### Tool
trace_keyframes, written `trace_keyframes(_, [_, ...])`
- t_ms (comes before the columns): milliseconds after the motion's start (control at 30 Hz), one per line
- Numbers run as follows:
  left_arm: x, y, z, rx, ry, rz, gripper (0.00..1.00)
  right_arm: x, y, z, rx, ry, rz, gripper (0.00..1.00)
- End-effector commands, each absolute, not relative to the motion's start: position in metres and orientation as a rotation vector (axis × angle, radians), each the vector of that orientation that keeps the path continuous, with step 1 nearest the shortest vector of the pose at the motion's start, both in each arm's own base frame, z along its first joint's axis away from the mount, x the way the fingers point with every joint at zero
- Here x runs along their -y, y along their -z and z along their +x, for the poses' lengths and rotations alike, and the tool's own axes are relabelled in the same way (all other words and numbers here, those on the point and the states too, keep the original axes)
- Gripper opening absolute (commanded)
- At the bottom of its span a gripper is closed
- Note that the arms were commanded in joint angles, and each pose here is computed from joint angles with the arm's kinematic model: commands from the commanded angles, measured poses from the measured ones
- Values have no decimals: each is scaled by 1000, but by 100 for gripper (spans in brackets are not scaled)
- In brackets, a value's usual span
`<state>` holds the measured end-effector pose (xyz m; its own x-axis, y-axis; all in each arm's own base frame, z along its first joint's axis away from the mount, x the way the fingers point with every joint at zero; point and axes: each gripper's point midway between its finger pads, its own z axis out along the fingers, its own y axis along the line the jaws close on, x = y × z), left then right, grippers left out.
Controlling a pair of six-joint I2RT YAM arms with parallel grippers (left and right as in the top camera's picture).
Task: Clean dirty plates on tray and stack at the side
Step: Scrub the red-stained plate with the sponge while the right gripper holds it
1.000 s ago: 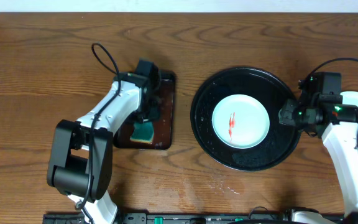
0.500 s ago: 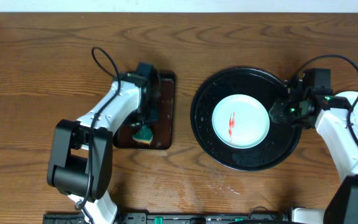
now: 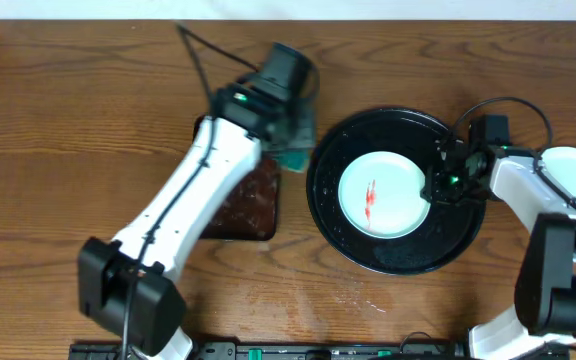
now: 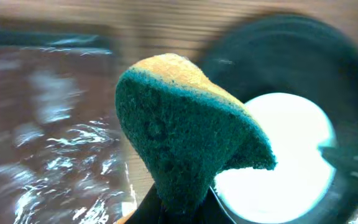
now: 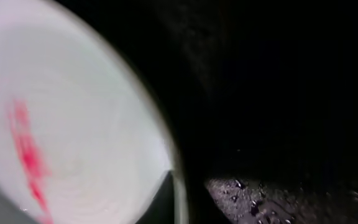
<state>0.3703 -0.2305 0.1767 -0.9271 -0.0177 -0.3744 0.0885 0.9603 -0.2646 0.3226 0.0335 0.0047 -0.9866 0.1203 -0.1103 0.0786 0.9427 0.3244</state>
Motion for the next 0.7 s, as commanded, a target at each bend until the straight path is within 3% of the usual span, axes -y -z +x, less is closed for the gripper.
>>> trace_keyframes(0, [282, -167, 357, -2740, 523, 142, 8, -42, 0, 319, -2982, -565, 140, 1])
trace_keyframes(400, [376, -77, 314, -2904, 673, 304, 8, -47, 3, 314, -3020, -435, 68, 1])
trace_keyframes(667, [380, -9, 309, -3022, 595, 230, 8, -52, 3, 312, -3029, -439, 47, 1])
